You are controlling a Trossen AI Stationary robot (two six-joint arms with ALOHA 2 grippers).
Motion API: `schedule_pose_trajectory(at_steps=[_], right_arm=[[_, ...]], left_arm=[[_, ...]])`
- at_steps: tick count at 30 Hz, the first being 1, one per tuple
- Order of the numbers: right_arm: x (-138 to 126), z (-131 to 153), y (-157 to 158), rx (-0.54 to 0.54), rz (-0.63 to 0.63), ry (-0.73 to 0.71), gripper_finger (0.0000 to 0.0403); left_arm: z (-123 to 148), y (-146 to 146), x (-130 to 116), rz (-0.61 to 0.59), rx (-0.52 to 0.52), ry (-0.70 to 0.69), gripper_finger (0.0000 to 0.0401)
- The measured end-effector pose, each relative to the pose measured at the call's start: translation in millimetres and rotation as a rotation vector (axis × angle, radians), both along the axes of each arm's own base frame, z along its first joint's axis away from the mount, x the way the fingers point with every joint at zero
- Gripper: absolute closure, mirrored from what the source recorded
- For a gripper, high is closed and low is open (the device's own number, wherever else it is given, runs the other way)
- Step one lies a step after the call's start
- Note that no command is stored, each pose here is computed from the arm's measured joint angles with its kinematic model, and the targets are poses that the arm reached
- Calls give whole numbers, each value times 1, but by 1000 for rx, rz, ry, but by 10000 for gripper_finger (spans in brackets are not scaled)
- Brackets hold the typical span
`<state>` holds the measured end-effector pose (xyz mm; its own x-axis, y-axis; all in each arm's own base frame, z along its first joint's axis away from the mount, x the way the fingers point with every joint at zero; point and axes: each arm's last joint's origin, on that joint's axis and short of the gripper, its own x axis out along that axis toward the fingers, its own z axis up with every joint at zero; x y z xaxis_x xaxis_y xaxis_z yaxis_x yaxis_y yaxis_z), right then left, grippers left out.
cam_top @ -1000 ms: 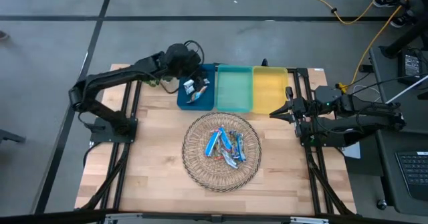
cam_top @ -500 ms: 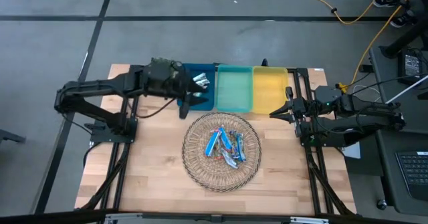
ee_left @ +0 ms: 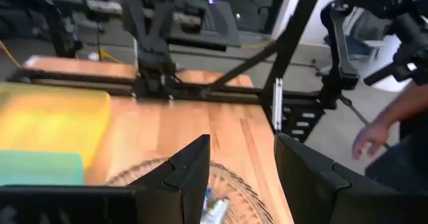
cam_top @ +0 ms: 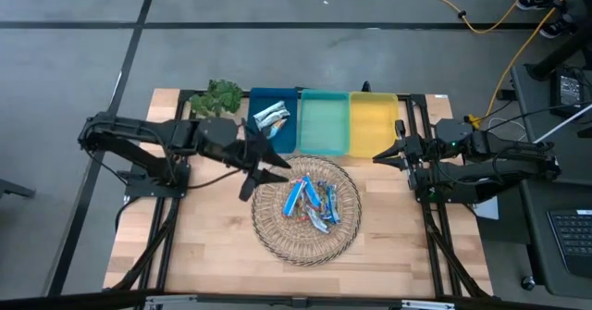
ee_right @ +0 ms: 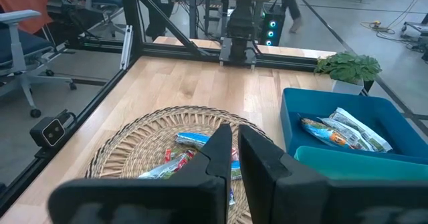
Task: Pick and place Granola Bars by type
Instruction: Put the orange granola bar into the green bin
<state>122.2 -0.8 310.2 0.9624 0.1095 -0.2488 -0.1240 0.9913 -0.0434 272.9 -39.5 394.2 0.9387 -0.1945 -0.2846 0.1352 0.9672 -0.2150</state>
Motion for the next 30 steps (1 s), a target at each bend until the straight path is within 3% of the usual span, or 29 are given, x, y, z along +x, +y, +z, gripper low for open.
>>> schedule_pose_trajectory(at_steps=[9, 21, 30], right_arm=[[0, 0, 0, 0, 0, 0, 370], [0, 0, 0, 0, 0, 0, 370], [0, 0, 0, 0, 0, 0, 370]], left_arm=[[-28, -23, 19, -2, -70, 147, 239], [-100, -36, 68, 119, -202, 436, 252], [-146, -39, 91, 178, -207, 568, 256]])
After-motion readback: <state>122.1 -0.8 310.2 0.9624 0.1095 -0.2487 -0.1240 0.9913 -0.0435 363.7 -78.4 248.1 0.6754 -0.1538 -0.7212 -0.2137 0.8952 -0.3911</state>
